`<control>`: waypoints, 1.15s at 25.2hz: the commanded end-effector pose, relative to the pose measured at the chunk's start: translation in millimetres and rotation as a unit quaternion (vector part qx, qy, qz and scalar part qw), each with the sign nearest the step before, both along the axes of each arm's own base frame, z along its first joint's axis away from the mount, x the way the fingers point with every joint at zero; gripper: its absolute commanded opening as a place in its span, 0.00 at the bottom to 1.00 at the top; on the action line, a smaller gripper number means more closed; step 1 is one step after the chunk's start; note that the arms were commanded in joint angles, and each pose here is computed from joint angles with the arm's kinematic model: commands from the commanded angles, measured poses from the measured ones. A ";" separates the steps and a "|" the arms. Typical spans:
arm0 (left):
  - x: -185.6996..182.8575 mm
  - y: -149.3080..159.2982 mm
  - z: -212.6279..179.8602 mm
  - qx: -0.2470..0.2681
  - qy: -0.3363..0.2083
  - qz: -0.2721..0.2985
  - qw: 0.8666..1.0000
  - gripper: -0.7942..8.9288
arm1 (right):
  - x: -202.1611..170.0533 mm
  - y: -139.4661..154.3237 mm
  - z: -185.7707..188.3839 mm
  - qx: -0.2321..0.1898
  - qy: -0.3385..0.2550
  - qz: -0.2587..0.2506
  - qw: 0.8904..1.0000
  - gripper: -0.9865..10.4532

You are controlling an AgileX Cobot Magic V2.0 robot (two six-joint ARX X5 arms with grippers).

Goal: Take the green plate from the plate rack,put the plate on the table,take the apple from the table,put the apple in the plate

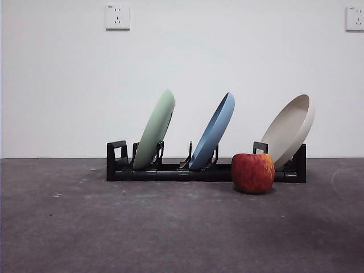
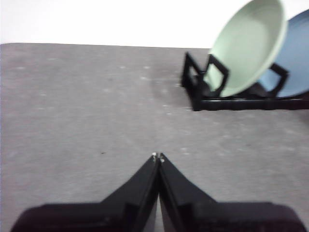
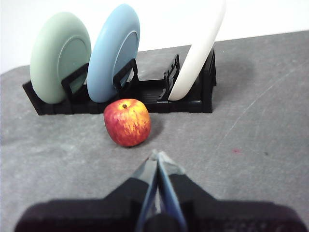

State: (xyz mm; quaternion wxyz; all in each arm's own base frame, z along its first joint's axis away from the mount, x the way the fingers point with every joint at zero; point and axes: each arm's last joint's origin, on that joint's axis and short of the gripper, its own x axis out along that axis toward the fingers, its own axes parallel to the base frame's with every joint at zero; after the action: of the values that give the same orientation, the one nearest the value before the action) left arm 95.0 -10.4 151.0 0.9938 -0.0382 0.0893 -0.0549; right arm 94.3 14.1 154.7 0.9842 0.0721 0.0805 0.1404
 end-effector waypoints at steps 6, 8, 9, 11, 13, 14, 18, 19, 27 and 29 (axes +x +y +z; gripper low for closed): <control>-2.1 -3.3 13.4 -0.079 -0.017 -0.052 0.995 0.07 | -2.7 -0.1 17.6 0.079 -0.009 -0.007 0.997 0.08; -4.0 -3.2 22.0 -0.092 -0.024 -0.053 0.994 0.07 | -4.5 -0.2 27.7 0.084 -0.019 -0.006 0.996 0.08; -5.2 -3.4 27.5 -0.097 -0.028 -0.059 0.993 0.07 | -5.7 -0.3 34.2 0.087 -0.025 -0.006 0.996 0.08; -7.6 -3.5 38.0 -0.104 -0.031 -0.065 0.992 0.07 | -7.4 -0.4 46.7 0.092 -0.033 -0.005 0.995 0.08; -10.1 -3.8 49.9 -0.104 -0.028 -0.074 0.991 0.07 | -9.3 -0.6 60.6 0.093 -0.031 -0.005 0.995 0.08; -10.9 -4.0 55.1 -0.105 -0.026 -0.079 0.991 0.07 | -10.0 -0.7 66.4 0.092 -0.027 -0.005 0.995 0.08; -12.6 -5.9 79.8 -0.107 -0.009 -0.113 0.988 0.07 | -11.8 0.4 94.4 0.074 0.007 0.014 0.997 0.08; -12.4 -6.4 85.1 -0.107 -0.003 -0.121 0.987 0.07 | -11.8 0.9 100.3 0.067 0.014 0.023 0.997 0.08; -5.6 -12.8 124.4 -0.084 0.067 -0.226 0.968 0.07 | -9.3 6.1 141.9 -0.016 0.125 0.130 0.983 0.08; -4.1 -14.4 129.9 -0.081 0.082 -0.254 0.960 0.07 | -8.3 7.2 148.0 -0.030 0.151 0.155 0.976 0.08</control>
State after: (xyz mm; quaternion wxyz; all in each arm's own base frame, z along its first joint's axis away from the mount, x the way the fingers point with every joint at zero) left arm 90.8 -24.3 279.1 0.9325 -0.1179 0.1746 -0.2934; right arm 86.2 20.7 300.3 0.9312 0.0854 0.2413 0.2595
